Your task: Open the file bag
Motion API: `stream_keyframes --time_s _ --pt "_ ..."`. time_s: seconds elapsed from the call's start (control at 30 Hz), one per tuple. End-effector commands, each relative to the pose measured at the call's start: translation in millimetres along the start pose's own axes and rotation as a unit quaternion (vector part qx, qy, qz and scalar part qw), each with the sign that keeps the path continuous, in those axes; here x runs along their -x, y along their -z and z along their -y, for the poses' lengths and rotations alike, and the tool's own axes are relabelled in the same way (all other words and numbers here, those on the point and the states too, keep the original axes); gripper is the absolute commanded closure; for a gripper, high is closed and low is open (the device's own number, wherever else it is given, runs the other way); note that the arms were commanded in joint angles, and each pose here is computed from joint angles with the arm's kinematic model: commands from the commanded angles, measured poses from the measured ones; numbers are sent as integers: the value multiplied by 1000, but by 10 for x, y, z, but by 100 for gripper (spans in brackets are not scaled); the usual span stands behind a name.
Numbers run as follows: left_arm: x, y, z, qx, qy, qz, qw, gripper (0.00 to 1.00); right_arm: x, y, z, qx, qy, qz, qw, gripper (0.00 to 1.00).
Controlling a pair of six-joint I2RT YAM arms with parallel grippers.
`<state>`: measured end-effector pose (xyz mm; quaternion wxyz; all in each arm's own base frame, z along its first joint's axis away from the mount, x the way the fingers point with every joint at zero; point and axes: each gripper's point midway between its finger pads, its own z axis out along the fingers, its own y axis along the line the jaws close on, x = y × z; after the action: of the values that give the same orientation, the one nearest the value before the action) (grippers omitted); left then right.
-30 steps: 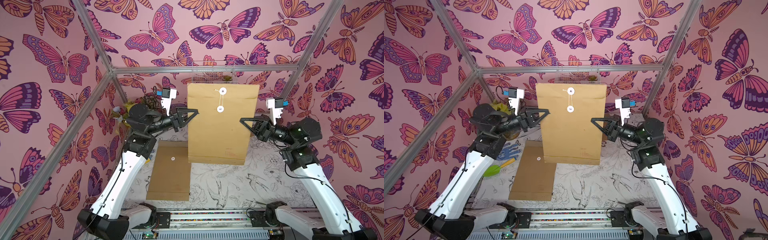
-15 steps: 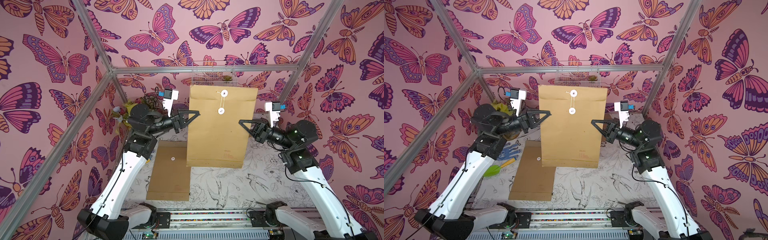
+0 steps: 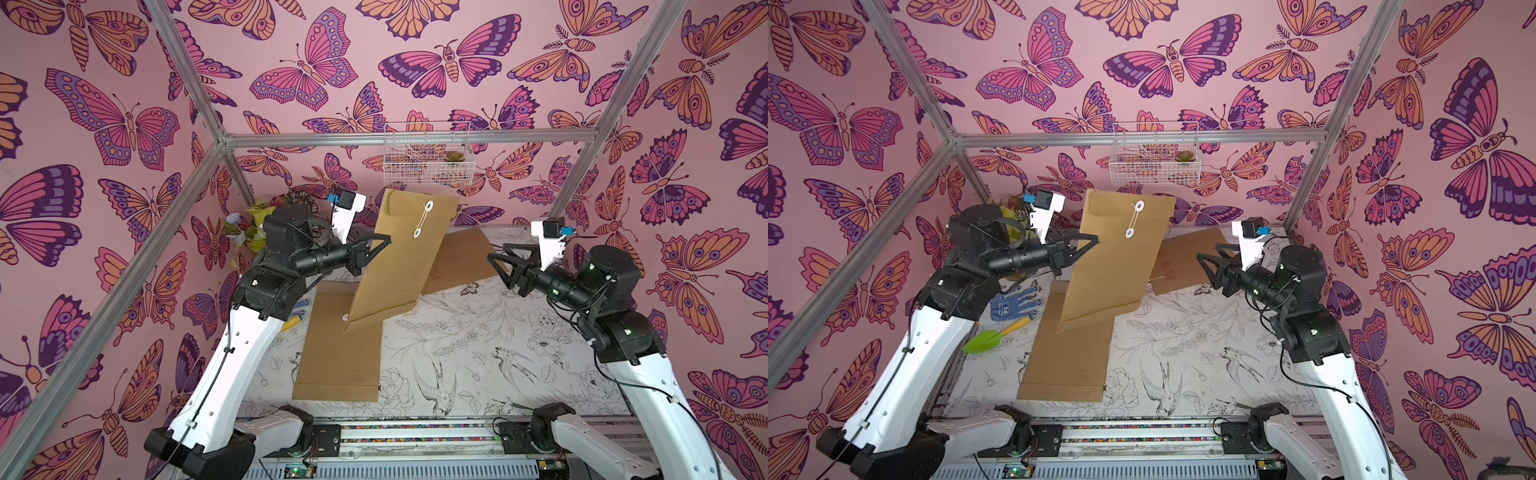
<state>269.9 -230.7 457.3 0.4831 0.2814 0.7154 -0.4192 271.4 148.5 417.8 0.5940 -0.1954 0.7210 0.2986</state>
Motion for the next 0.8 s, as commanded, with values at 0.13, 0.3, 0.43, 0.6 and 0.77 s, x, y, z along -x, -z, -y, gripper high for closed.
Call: stream_keyframes --time_s 0.13,0.3,0.43,0.6,0.77 --pt "-220 -85 49 37 -50 -62 996 100 100 -80 -124 34 69 -3 997 47" --pt "-226 -130 208 26 -63 -69 995 100 102 -200 -384 42 153 -16 987 51" --pt "-304 -276 223 23 -71 -90 993 100 135 -280 -570 35 241 -4 970 54" --pt "-316 -336 272 20 -74 -94 993 100 229 -405 -638 36 286 32 957 57" --pt "-303 -335 314 19 -80 -94 992 100 288 -493 -660 42 297 43 953 59"
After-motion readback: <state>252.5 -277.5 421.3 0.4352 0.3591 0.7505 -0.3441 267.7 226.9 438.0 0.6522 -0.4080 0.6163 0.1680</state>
